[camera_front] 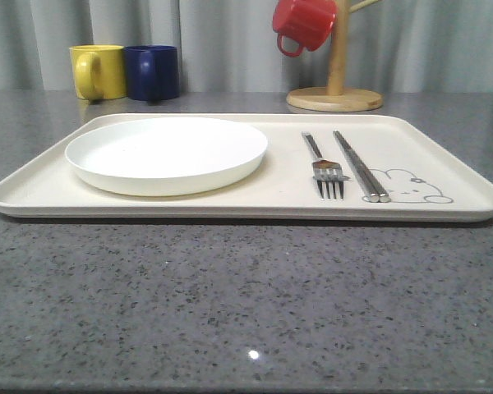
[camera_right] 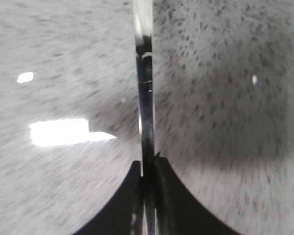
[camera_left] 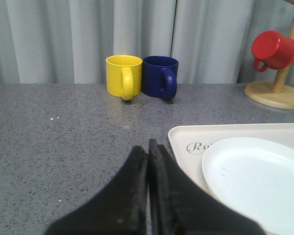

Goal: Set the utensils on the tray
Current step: 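Grasp the spoon handle with the right gripper, then lower the spoon onto the tray beside the chopsticks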

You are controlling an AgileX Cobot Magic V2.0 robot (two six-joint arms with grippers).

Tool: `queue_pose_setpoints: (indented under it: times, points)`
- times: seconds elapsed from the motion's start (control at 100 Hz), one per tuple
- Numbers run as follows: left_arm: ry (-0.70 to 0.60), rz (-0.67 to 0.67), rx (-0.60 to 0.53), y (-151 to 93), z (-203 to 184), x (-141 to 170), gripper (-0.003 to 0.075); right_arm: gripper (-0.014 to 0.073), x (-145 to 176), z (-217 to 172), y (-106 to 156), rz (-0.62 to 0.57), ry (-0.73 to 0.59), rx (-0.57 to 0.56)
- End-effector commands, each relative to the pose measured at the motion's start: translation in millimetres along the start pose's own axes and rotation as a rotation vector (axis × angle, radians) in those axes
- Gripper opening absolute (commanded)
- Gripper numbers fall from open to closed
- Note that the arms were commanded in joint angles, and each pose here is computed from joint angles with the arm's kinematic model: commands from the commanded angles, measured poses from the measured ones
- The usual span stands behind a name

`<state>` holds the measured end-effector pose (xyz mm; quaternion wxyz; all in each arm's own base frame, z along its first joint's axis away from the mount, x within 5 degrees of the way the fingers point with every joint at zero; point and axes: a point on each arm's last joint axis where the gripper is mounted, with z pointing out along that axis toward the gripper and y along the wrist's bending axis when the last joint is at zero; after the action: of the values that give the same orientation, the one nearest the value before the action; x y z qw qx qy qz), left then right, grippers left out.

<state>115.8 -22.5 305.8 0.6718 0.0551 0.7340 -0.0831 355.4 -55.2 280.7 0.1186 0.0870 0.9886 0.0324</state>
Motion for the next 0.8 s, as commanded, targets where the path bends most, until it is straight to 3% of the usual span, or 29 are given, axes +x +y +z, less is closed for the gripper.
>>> queue_pose_setpoints:
  times: [0.0,0.19,0.47,0.79]
  points:
    - [-0.086,-0.008,-0.02,1,0,-15,-0.0017,-0.0067,7,-46,15,0.028,-0.12,-0.03]
    - [-0.086,-0.008,-0.02,1,0,-15,-0.0017,-0.0059,22,-73,64,0.006,-0.201,-0.096]
    - [-0.086,-0.008,-0.02,1,0,-15,-0.0017,-0.0057,33,-58,134,-0.046,-0.212,-0.182]
    - [-0.086,-0.008,-0.02,1,0,-15,-0.0017,-0.0057,29,-22,155,-0.048,-0.133,-0.172]
